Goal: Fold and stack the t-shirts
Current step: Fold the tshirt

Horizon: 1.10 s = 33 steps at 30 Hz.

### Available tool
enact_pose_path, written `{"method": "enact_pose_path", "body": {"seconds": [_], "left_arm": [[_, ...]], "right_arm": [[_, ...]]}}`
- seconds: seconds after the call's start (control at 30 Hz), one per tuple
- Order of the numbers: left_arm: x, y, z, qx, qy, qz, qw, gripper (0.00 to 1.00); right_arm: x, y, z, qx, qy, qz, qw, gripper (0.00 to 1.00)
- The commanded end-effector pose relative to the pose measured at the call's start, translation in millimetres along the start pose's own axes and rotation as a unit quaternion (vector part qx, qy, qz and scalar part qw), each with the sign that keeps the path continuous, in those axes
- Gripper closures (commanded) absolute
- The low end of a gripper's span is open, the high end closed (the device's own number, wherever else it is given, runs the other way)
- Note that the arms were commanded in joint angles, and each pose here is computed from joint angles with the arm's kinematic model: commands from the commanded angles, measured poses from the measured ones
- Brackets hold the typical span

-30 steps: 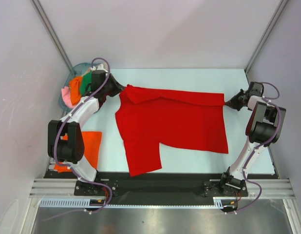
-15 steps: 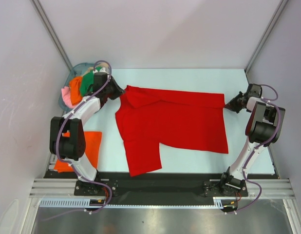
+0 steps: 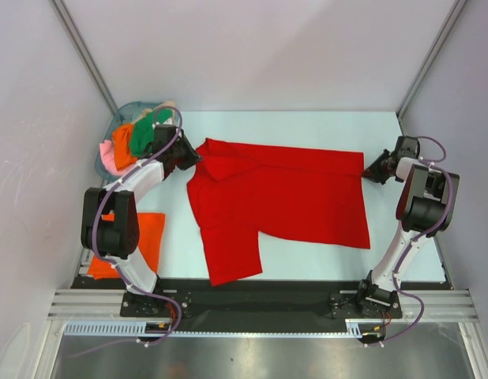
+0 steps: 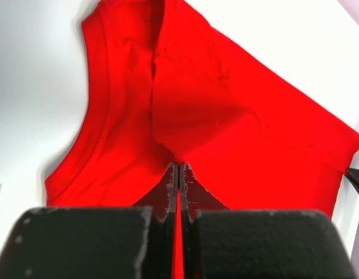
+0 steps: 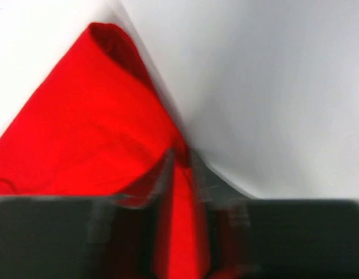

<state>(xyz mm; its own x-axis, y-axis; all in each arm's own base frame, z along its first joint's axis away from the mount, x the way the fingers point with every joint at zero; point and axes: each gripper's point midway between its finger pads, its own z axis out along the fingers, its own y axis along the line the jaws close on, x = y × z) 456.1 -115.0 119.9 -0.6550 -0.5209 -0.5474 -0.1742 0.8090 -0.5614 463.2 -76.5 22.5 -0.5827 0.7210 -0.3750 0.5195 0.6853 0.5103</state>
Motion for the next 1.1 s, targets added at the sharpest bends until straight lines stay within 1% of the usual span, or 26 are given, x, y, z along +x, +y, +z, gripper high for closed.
{"method": "enact_pose_path", "body": {"seconds": [0.0, 0.03, 0.1, 0.13, 0.17, 0.23, 0.27, 0.3, 0.33, 0.37, 0.4, 0.47, 0.5, 0.53, 0.6, 0.63, 0.7, 0.73, 0.77, 0.8, 0.83, 0.87, 0.9, 0.93, 0.97, 1.07], "left_arm": [[-16, -12, -12, 0.019, -0.023, -0.008, 1.000, 1.00], [-17, -14, -12, 0.021, -0.024, -0.009, 0.999, 1.00], [-15, -14, -11, 0.024, -0.020, -0.010, 0.999, 1.00], [-11, -12, -10, 0.021, -0.014, -0.011, 1.000, 1.00], [-10, -11, -9, 0.021, -0.013, -0.013, 1.000, 1.00], [-8, -10, -9, 0.022, -0.010, -0.013, 1.000, 1.00], [-7, -11, -9, 0.024, -0.009, -0.014, 1.000, 1.00], [-7, -12, -9, 0.026, -0.008, -0.015, 1.000, 1.00], [-8, -15, -10, 0.032, -0.010, -0.016, 0.999, 1.00], [-10, -17, -11, 0.036, -0.013, -0.015, 0.999, 1.00], [-12, -21, -12, 0.044, -0.016, -0.013, 0.999, 1.00], [-21, -30, -13, 0.060, -0.028, 0.002, 0.998, 1.00], [-28, -39, -14, 0.080, -0.039, 0.011, 0.996, 1.00], [-31, -43, -14, 0.089, -0.045, 0.019, 0.995, 1.00], [-42, -54, -12, 0.109, -0.064, 0.031, 0.991, 1.00], [-50, -60, -13, 0.117, -0.073, 0.040, 0.990, 1.00], [-61, -67, -10, 0.125, -0.089, 0.049, 0.987, 1.00], [-67, -69, -7, 0.127, -0.098, 0.054, 0.986, 1.00], [-71, -71, -5, 0.130, -0.104, 0.056, 0.985, 1.00], [-74, -73, -1, 0.133, -0.107, 0.058, 0.984, 1.00], [-75, -73, 7, 0.133, -0.105, 0.061, 0.984, 1.00], [-74, -74, 10, 0.141, -0.101, 0.062, 0.983, 1.00], [-74, -75, 15, 0.146, -0.102, 0.061, 0.982, 1.00], [-69, -71, 24, 0.145, -0.094, 0.052, 0.984, 1.00], [-66, -71, 29, 0.151, -0.088, 0.049, 0.984, 1.00], [-59, -68, 45, 0.157, -0.074, 0.038, 0.984, 1.00]], "right_arm": [[-14, 2, -18, 0.042, -0.044, -0.051, 0.997, 0.73], [-12, 11, -24, 0.043, -0.053, -0.066, 0.996, 0.62], [-16, 21, -44, 0.044, -0.083, -0.079, 0.992, 0.58], [-17, 25, -51, 0.046, -0.093, -0.083, 0.991, 0.51], [-17, 41, -64, 0.036, -0.109, -0.096, 0.989, 0.49], [-10, 61, -69, 0.009, -0.111, -0.114, 0.987, 0.46], [5, 88, -70, -0.024, -0.101, -0.134, 0.986, 0.44], [16, 118, -73, -0.079, -0.091, -0.138, 0.983, 0.42], [40, 136, -70, -0.116, -0.069, -0.144, 0.980, 0.38], [74, 169, -69, -0.170, -0.042, -0.162, 0.971, 0.35], [93, 207, -73, -0.246, -0.035, -0.145, 0.958, 0.34], [136, 229, -68, -0.290, -0.008, -0.142, 0.947, 0.34], [170, 255, -69, -0.317, 0.003, -0.163, 0.934, 0.34], [189, 260, -59, -0.316, 0.017, -0.164, 0.934, 0.37], [223, 289, -60, -0.347, 0.025, -0.177, 0.921, 0.42], [239, 291, -50, -0.348, 0.037, -0.176, 0.920, 0.48], [251, 314, -51, -0.376, 0.038, -0.169, 0.910, 0.51], [270, 314, -40, -0.371, 0.054, -0.171, 0.911, 0.55], [275, 317, -36, -0.372, 0.060, -0.161, 0.912, 0.58], [278, 331, -37, -0.389, 0.058, -0.157, 0.906, 0.61], [286, 336, -36, -0.396, 0.066, -0.153, 0.903, 0.72], [298, 334, -23, -0.391, 0.084, -0.138, 0.906, 0.77], [298, 346, -25, -0.410, 0.078, -0.133, 0.899, 0.81], [306, 351, -25, -0.417, 0.081, -0.129, 0.896, 0.82], [308, 349, -13, -0.407, 0.073, -0.121, 0.903, 0.82], [313, 359, -5, -0.418, 0.058, -0.103, 0.901, 0.82]]}}
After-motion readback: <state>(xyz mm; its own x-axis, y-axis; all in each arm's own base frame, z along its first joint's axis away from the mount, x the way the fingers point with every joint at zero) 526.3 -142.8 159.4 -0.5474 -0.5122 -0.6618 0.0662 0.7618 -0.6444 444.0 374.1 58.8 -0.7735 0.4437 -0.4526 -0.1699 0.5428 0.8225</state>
